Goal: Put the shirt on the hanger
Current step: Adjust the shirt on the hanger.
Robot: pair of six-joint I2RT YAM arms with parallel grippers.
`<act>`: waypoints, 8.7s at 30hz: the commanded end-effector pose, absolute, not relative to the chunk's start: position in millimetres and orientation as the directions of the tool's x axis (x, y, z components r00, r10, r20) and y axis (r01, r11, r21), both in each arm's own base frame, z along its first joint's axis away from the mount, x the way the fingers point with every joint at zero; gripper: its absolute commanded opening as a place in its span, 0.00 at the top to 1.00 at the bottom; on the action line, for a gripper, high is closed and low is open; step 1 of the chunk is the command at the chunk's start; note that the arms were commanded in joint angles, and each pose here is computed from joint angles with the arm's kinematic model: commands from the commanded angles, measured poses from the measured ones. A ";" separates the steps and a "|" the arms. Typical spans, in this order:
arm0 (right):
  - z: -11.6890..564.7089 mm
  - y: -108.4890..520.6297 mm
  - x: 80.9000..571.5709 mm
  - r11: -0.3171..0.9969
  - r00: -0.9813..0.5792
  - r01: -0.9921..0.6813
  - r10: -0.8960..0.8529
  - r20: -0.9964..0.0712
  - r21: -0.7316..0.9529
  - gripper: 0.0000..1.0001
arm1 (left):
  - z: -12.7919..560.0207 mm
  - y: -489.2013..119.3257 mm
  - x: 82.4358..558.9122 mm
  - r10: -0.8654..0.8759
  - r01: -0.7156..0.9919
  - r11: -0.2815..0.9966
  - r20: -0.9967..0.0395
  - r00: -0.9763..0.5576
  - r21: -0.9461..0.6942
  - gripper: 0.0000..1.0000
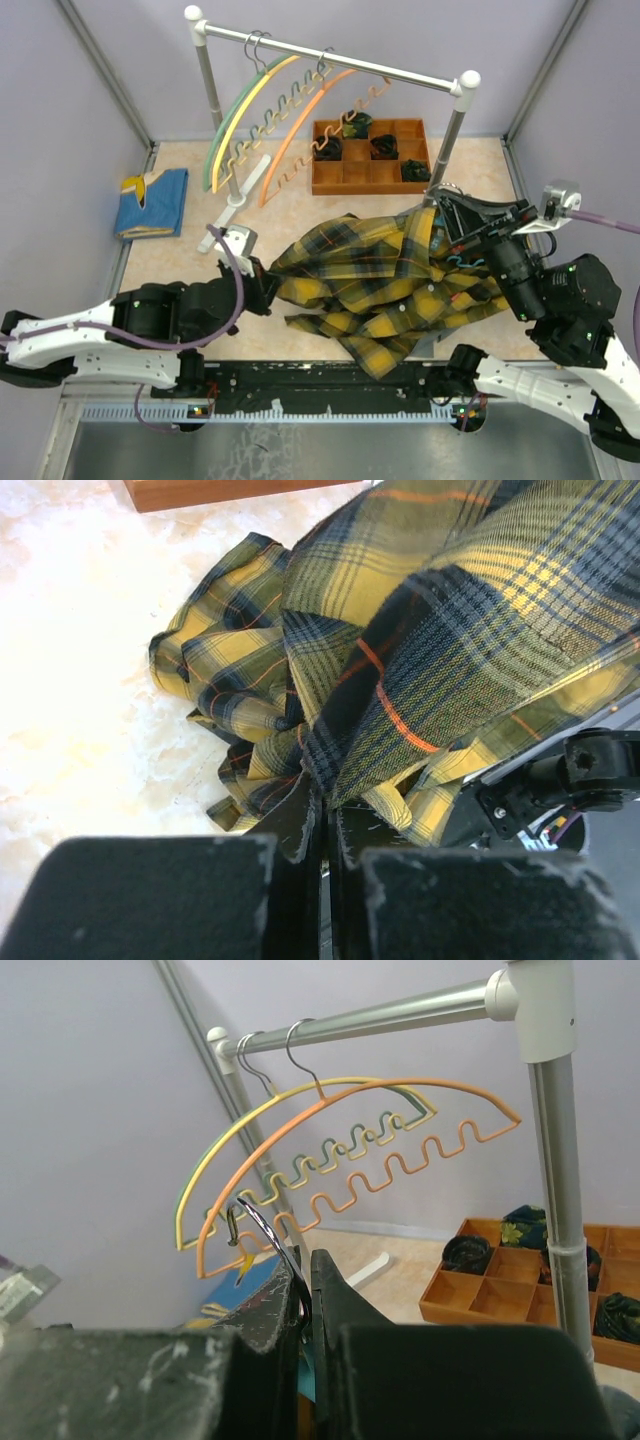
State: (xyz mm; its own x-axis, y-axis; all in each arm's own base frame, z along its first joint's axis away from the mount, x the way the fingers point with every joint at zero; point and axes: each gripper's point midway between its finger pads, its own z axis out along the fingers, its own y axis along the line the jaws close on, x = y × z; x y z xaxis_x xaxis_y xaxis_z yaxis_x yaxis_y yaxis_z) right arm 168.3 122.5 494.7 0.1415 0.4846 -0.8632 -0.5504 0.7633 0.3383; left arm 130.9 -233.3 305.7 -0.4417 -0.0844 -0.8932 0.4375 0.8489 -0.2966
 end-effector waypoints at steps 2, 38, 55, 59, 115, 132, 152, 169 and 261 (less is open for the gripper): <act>535.0 76.7 155.0 0.783 0.283 -0.510 0.543 -0.790 0.355 1.00 | 298.2 -190.5 135.0 -0.085 0.366 0.892 -0.893 -0.443 -0.266 1.00; 520.3 112.8 149.4 0.723 0.198 -0.619 0.522 -0.829 0.307 1.00 | 374.3 -270.4 140.2 0.111 0.627 0.778 -0.978 -0.179 -0.027 0.26; 510.0 131.1 149.4 0.695 0.152 -0.656 0.504 -0.850 0.295 1.00 | 371.6 -255.5 175.5 0.312 0.384 0.887 -0.946 -0.090 0.256 0.41; 507.8 132.7 149.4 0.694 0.146 -0.658 0.498 -0.855 0.292 1.00 | 374.4 -253.1 175.9 0.315 0.382 0.886 -0.946 -0.083 0.261 0.73; 497.1 164.8 64.3 0.384 0.266 -0.915 0.340 -0.902 -0.125 1.00 | 441.3 -318.6 49.3 0.175 0.979 0.205 -0.984 -0.013 0.023 0.14; 467.8 188.4 30.3 0.138 0.233 -0.969 0.244 -0.941 -0.204 1.00 | 385.6 -358.6 29.7 0.352 0.996 0.083 -0.935 -0.040 -0.011 0.32; 462.2 180.7 49.4 0.253 0.183 -0.959 0.224 -0.957 -0.124 0.83 | 360.9 -372.1 43.9 0.376 0.988 0.154 -0.926 -0.048 0.011 1.00; 423.9 106.3 149.9 0.828 0.014 -0.555 0.113 -0.993 0.087 0.48 | 381.9 -300.9 111.8 0.360 0.813 0.571 -0.925 -0.123 0.114 1.00; 360.0 163.9 194.8 0.812 -0.049 -0.488 0.339 -0.939 0.319 0.29 | 628.4 -200.7 110.8 -0.167 0.810 0.584 -0.968 0.186 0.055 1.00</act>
